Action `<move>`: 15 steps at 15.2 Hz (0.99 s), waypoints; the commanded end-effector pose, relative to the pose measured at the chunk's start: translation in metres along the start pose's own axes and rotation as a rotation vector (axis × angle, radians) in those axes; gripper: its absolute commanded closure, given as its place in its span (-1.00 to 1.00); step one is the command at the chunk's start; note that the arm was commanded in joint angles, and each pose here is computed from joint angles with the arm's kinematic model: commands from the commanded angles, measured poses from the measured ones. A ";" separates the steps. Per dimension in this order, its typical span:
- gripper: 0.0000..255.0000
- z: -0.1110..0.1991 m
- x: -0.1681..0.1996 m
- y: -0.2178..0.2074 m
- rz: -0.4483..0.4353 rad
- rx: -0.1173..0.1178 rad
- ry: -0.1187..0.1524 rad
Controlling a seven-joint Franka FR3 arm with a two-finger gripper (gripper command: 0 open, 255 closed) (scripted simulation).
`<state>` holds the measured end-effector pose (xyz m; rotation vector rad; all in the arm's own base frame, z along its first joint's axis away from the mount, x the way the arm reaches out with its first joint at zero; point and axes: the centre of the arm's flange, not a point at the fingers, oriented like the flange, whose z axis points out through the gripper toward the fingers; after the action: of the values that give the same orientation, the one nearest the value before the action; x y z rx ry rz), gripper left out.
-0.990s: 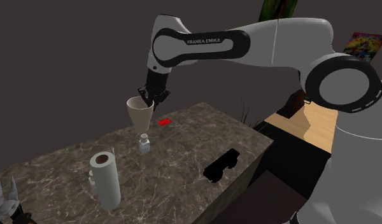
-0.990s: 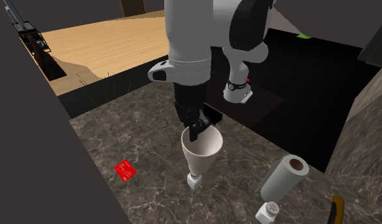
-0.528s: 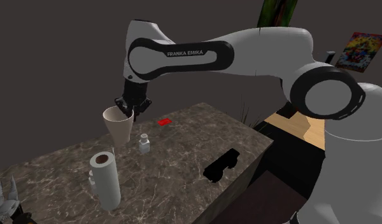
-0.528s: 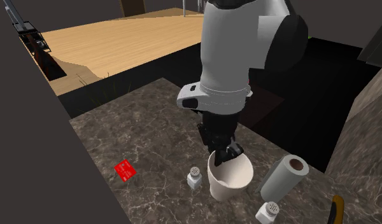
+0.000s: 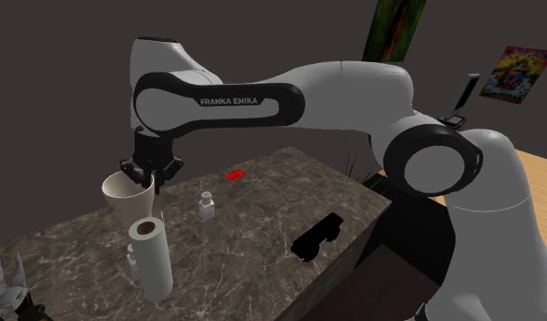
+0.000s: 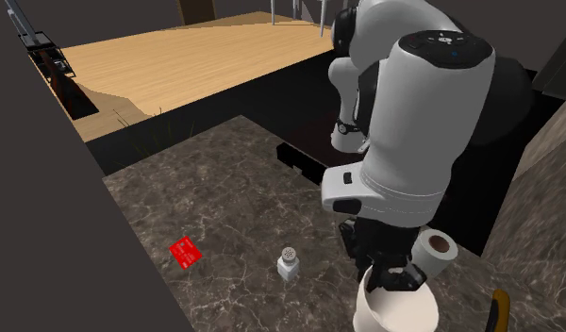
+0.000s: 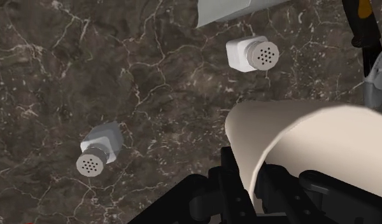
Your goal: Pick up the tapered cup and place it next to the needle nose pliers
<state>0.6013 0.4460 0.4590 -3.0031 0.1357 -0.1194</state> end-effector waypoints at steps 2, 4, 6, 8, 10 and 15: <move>1.00 0.017 -0.002 -0.009 0.001 0.000 0.001; 1.00 0.027 -0.003 -0.007 0.001 0.000 0.001; 1.00 0.037 -0.004 -0.006 0.001 0.000 0.001; 1.00 0.048 -0.005 -0.004 0.001 0.000 0.001; 1.00 0.058 -0.005 -0.003 0.001 0.000 0.001; 1.00 0.084 -0.007 0.001 0.001 0.000 0.001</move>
<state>0.6013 0.4567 0.3813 -3.0035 0.1379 -0.1199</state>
